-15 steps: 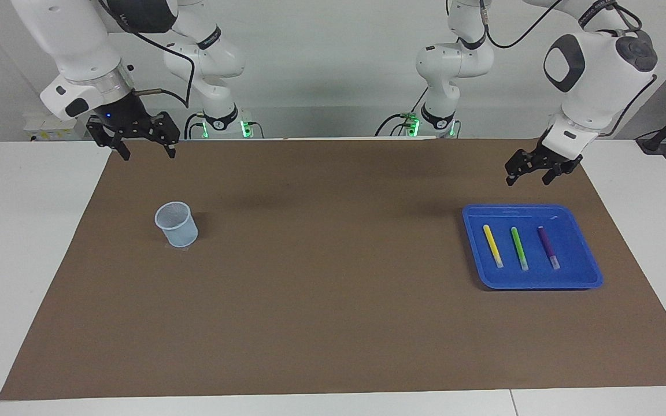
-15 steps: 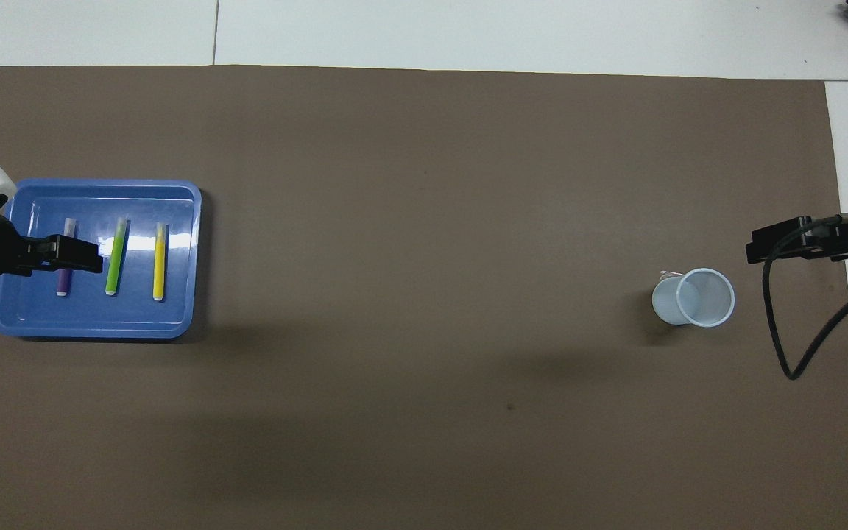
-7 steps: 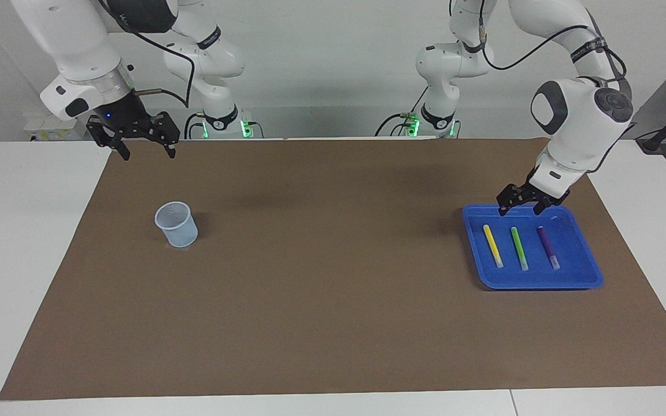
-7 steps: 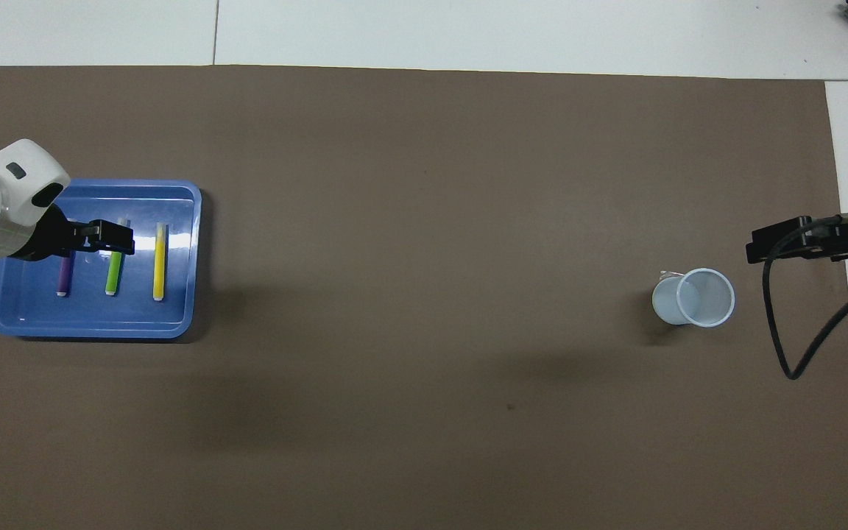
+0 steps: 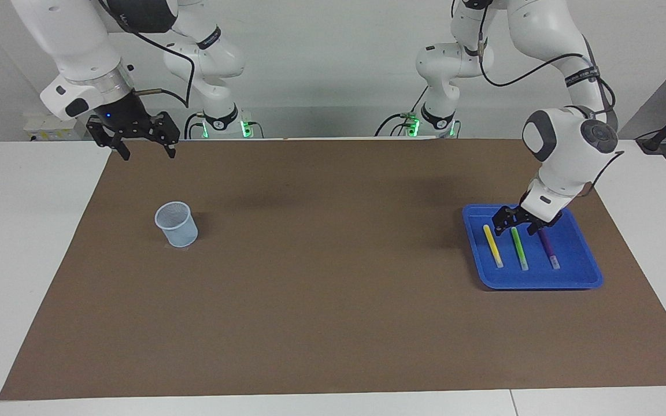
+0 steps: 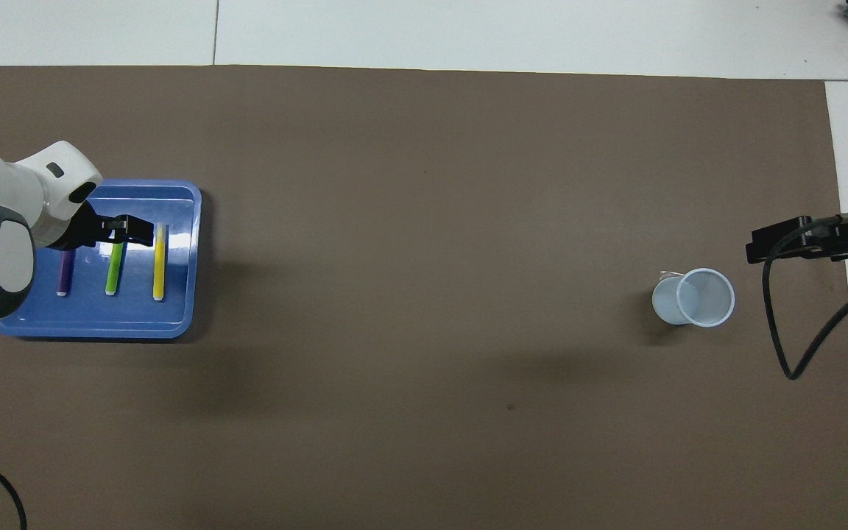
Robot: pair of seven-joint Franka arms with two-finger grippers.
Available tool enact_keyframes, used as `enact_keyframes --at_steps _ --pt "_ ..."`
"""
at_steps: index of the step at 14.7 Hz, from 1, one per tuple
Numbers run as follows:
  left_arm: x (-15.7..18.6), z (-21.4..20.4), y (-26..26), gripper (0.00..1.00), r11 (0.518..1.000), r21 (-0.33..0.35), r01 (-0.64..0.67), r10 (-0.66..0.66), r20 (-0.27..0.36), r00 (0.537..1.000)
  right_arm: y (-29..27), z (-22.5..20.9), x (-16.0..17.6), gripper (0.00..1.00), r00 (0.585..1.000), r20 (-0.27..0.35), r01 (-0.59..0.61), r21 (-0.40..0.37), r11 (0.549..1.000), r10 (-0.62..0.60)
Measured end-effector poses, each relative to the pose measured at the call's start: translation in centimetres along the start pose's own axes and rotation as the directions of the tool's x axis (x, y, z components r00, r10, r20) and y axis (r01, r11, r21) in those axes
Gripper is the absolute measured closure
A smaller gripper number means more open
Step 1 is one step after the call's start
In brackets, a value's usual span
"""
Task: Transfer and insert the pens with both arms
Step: 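Reach the left gripper into the tray and grasp the yellow pen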
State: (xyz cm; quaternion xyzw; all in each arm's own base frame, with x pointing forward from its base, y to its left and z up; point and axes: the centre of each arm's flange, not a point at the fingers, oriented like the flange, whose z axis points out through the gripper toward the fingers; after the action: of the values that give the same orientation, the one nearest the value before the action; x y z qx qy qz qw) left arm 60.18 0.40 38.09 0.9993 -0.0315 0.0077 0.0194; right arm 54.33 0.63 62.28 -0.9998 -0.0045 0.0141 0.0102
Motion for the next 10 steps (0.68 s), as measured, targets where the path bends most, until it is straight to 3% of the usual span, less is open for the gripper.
enact_keyframes --at_steps 2,3,4,10 --pt "0.4 1.6 -0.1 0.01 1.0 0.001 -0.004 0.004 0.002 1.0 0.0 0.0 0.0 0.0 1.0 0.0 0.0 0.0 1.0 0.0" --pt "0.5 2.3 -0.2 0.09 1.0 0.001 -0.008 0.008 0.002 1.0 0.0 0.0 0.0 0.0 1.0 0.0 0.0 0.0 1.0 0.0" --pt "0.7 3.0 -0.3 0.1 1.0 0.002 -0.013 0.013 0.003 1.0 0.0 0.0 0.0 0.0 1.0 0.0 0.0 0.0 1.0 0.0" --pt "0.9 5.7 -0.5 0.08 1.0 0.002 -0.021 0.021 0.011 1.0 0.0 0.0 0.0 0.0 1.0 0.0 0.0 0.0 1.0 0.0"
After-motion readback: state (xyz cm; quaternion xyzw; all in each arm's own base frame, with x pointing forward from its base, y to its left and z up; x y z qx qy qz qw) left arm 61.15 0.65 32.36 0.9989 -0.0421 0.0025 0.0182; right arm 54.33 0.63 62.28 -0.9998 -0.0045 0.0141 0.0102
